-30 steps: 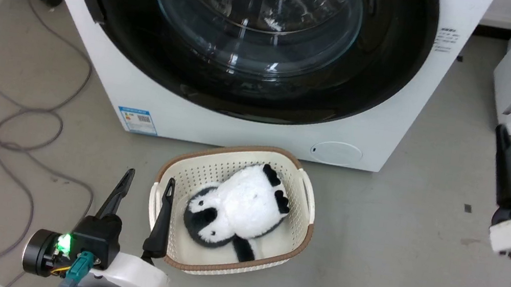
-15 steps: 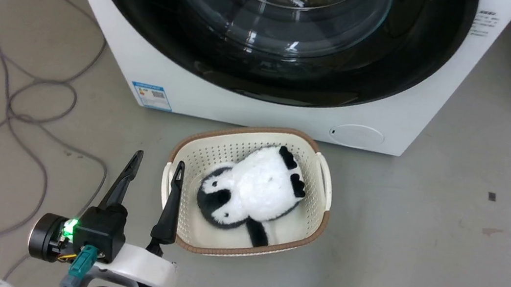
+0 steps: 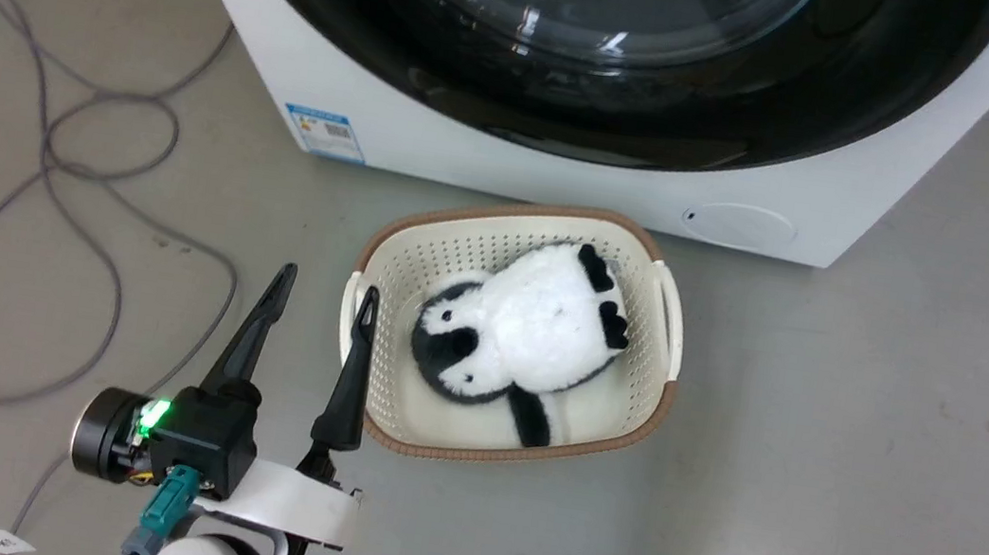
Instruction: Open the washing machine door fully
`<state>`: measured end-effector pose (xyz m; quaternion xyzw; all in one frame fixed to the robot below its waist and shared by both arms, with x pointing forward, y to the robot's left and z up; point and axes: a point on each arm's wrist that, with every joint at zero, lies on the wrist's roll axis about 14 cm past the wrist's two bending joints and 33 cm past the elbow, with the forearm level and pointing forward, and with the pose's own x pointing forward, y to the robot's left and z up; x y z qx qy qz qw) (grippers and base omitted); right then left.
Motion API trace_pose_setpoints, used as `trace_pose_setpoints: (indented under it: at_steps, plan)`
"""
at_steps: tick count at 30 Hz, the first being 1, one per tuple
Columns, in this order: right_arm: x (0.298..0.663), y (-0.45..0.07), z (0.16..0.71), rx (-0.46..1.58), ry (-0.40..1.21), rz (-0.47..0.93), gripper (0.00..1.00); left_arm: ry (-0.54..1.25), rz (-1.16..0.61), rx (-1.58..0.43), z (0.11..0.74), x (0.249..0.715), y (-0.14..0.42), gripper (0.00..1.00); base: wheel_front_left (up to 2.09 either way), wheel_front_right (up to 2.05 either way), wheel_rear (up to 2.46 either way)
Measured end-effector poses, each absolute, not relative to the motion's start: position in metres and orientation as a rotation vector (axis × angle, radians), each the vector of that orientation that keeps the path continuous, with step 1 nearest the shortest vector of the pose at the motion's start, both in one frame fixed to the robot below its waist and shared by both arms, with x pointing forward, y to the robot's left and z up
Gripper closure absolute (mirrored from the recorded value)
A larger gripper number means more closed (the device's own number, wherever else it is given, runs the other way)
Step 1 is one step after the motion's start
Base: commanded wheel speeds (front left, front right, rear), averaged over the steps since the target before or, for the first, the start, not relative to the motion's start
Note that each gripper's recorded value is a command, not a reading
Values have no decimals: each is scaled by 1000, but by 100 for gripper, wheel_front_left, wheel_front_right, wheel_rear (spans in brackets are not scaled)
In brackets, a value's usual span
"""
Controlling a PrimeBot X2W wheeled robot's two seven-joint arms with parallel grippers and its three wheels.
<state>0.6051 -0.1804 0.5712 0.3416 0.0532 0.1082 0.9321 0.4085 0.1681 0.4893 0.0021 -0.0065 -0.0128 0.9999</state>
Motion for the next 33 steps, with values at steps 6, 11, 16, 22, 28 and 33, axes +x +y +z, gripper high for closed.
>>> trace_pose_setpoints:
  at_steps: [6,11,16,22,28,33]
  plan:
    - [631,-165,562,767,208,261,100,-15,-20,4,486,413,169,0,0,0,0]
    - [648,-152,553,829,307,305,100,-16,-8,6,483,417,172,0,0,0,0]
    - [658,-146,542,868,394,327,100,-5,-2,6,477,417,174,0,0,0,0]
    - [667,-137,538,934,460,367,100,-14,0,3,477,420,173,0,0,0,0]
    - [675,-128,536,973,515,416,100,-13,2,6,473,424,174,0,0,0,0]
    - [672,-126,534,977,552,439,100,-19,3,8,474,426,175,0,0,0,0]
